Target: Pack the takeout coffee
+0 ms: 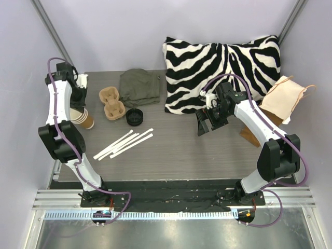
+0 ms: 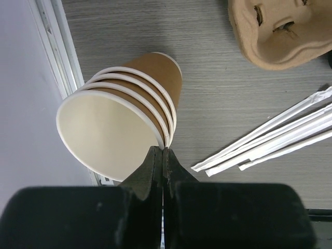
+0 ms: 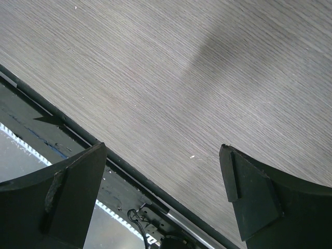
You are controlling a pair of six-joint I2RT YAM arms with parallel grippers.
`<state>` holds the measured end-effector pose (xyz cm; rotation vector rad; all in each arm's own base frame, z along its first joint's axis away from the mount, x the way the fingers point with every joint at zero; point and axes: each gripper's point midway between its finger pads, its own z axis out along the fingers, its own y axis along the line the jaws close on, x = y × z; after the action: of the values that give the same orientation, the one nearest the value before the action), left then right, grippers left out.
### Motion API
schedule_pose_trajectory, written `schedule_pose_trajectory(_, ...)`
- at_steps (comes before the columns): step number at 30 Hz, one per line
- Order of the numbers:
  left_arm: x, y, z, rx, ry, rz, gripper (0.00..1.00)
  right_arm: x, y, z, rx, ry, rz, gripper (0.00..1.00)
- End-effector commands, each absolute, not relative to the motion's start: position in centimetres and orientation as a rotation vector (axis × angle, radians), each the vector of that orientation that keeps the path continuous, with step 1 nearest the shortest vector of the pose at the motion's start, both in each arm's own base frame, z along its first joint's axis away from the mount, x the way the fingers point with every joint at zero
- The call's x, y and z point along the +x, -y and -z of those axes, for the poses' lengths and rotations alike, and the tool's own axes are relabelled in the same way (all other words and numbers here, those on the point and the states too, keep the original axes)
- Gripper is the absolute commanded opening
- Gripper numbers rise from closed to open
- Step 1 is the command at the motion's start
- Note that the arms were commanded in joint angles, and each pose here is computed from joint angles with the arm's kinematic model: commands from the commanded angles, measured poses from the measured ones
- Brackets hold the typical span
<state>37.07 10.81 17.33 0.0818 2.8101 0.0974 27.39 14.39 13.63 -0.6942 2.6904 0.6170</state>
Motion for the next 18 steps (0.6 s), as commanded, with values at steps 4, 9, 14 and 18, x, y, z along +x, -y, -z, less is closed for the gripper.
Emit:
schedule_pose_trajectory(4,36.6,-11.5,-21.0,0.122,-2.732,-0.249,0.0,28.3,-15.0,-15.2,-0.711,-2.617,-0.645,1.0)
schedule_pose_trajectory(9,36.9,-11.6,-21.4,0.167,-2.701,-0.332,0.0,28.4,-15.2,-15.4,-0.711,-2.605,-0.659,1.0)
schedule_pose_trajectory(14,36.5,-10.5,-21.2,0.219,-2.725,-0.369,0.0,28.6,-15.4,-15.6,-0.71,-2.598,-0.669,1.0)
schedule_pose_trajectory(18,36.0,-10.9,-21.6,0.211,-2.717,-0.428,0.0,28.4,-15.6,-15.7,-0.714,-2.589,-0.681,1.0)
